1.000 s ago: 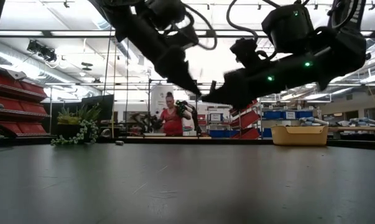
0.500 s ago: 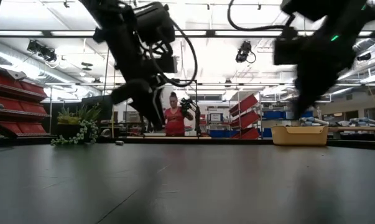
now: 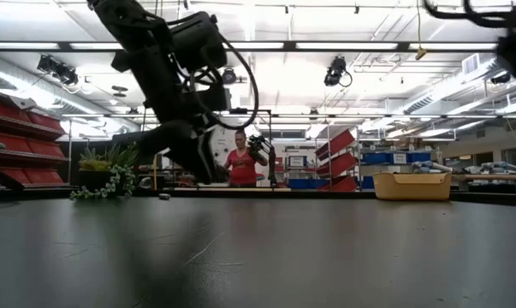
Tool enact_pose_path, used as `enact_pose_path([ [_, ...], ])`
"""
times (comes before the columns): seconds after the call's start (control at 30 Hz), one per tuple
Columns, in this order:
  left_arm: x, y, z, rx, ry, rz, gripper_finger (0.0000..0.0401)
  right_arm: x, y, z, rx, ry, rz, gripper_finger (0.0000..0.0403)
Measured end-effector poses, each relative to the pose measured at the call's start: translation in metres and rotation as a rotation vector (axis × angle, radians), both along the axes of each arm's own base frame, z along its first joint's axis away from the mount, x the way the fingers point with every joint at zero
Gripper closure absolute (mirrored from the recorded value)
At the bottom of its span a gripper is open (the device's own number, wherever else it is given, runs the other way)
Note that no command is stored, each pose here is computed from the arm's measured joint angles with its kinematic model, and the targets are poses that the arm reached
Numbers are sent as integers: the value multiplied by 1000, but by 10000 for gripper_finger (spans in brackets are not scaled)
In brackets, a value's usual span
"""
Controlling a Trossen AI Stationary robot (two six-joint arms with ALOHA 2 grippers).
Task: Sort batteries
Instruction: Put the silver battery into the green bin
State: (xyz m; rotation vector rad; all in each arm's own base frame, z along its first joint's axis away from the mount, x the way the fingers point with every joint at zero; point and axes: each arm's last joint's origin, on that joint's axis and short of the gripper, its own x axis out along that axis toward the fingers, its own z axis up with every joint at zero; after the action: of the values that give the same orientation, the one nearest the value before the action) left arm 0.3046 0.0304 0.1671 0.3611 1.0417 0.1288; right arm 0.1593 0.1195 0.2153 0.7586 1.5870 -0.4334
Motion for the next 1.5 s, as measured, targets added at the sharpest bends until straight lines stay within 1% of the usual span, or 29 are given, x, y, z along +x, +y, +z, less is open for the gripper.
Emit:
enact_pose_path([
  [0.17,-5,0,-3,-4,6,7,259,-21,15,-13,-13,104,-79,358],
  [0.33,-8,-1,4,-5,-34,16,259,-35,12,-34,-79,160,-156,348],
  [0.43,-10,0,10,-7,-50,29,259,-37,12,-43,-35,194,-160,329],
  [0.53,-14,0,17,20,-54,43,259,-40,11,-43,11,270,-152,304],
  [0.63,-20,1,25,56,-52,42,259,-40,13,-35,40,331,-147,283],
  [0.7,-24,1,30,92,-45,54,259,-38,14,-25,42,339,-145,274],
  [0.77,-29,4,33,150,-10,67,259,-35,14,-13,11,317,-138,269],
  [0.83,-35,7,33,203,56,65,259,-28,13,1,-56,214,-118,269],
  [0.93,-44,14,29,216,170,49,259,-15,7,19,-246,-43,-62,273],
  [0.97,-46,16,28,216,192,51,259,-10,5,23,-326,-144,-36,275],
  [1.1,-49,25,25,209,222,82,259,8,-2,28,-716,-558,31,279],
  [1.17,-49,29,25,208,222,96,259,15,-6,24,-888,-692,62,279],
  [1.23,-50,32,25,209,226,109,259,23,-10,17,-1018,-766,65,280],
  [1.3,-51,37,25,219,231,121,259,30,-16,9,-1102,-807,47,279],
  [1.37,-52,42,24,240,234,103,258,36,-22,0,-1165,-843,15,279],
  [1.43,-55,46,19,269,272,59,258,44,-28,-6,-1226,-876,-25,281],
  [1.5,-59,50,16,291,317,16,257,51,-35,-11,-1263,-900,-61,283],
])
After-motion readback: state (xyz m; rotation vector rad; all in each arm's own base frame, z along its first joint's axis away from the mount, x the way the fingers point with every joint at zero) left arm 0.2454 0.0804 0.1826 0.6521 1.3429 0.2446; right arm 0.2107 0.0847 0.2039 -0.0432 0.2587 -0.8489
